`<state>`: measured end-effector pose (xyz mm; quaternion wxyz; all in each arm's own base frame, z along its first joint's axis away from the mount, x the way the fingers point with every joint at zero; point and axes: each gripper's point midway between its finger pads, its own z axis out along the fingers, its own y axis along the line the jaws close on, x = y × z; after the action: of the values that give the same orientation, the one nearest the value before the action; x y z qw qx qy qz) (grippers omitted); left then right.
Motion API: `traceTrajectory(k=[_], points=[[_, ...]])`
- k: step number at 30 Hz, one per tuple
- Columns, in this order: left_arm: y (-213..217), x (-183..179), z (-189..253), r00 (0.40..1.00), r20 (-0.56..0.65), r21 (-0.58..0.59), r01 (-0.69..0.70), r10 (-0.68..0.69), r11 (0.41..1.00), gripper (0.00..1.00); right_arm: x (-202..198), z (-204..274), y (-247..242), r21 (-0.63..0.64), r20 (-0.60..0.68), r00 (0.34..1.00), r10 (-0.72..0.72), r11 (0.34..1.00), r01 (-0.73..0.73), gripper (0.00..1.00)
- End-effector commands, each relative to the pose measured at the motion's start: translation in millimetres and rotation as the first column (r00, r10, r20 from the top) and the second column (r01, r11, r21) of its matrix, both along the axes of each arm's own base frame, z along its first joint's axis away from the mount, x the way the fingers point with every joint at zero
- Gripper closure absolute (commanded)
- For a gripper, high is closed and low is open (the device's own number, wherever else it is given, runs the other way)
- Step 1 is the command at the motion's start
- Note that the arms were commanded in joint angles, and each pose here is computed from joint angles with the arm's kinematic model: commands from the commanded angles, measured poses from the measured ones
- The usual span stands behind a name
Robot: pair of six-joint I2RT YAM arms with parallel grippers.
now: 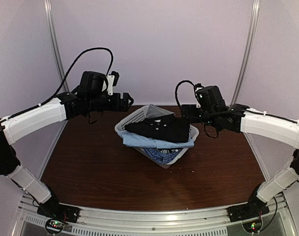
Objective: Fold and stack the long sleeve shirts
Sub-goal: Pick up the crumpled shirt from the bin.
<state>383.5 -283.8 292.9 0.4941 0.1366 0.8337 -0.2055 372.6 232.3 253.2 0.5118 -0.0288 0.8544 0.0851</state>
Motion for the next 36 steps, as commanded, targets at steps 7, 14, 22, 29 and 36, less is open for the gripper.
traceTrajectory(k=[7,14,22,29,36], points=[[-1,2,9,1.0,0.022,-0.029,0.0,0.001,1.0,0.02,5,-14,36,-0.098,-0.067,0.995,0.075,0.992,-0.081,0.0],[4,2,0,1.0,-0.011,0.008,-0.018,0.018,1.0,0.02,0,-33,54,-0.123,-0.119,0.986,0.118,0.984,-0.132,0.0],[-46,-21,-28,0.985,-0.098,0.082,0.148,-0.14,0.986,0.02,2,-27,35,-0.115,-0.091,0.994,0.054,0.991,-0.064,0.0],[-116,-33,-52,0.958,-0.157,0.172,0.268,-0.242,0.948,0.02,1,-21,4,-0.076,-0.075,0.997,-0.012,0.997,0.006,0.0],[-155,-38,-109,0.92,-0.284,0.266,0.347,-0.271,0.899,0.02,-8,-22,-20,-0.065,-0.077,0.996,-0.049,0.997,0.044,0.0]])
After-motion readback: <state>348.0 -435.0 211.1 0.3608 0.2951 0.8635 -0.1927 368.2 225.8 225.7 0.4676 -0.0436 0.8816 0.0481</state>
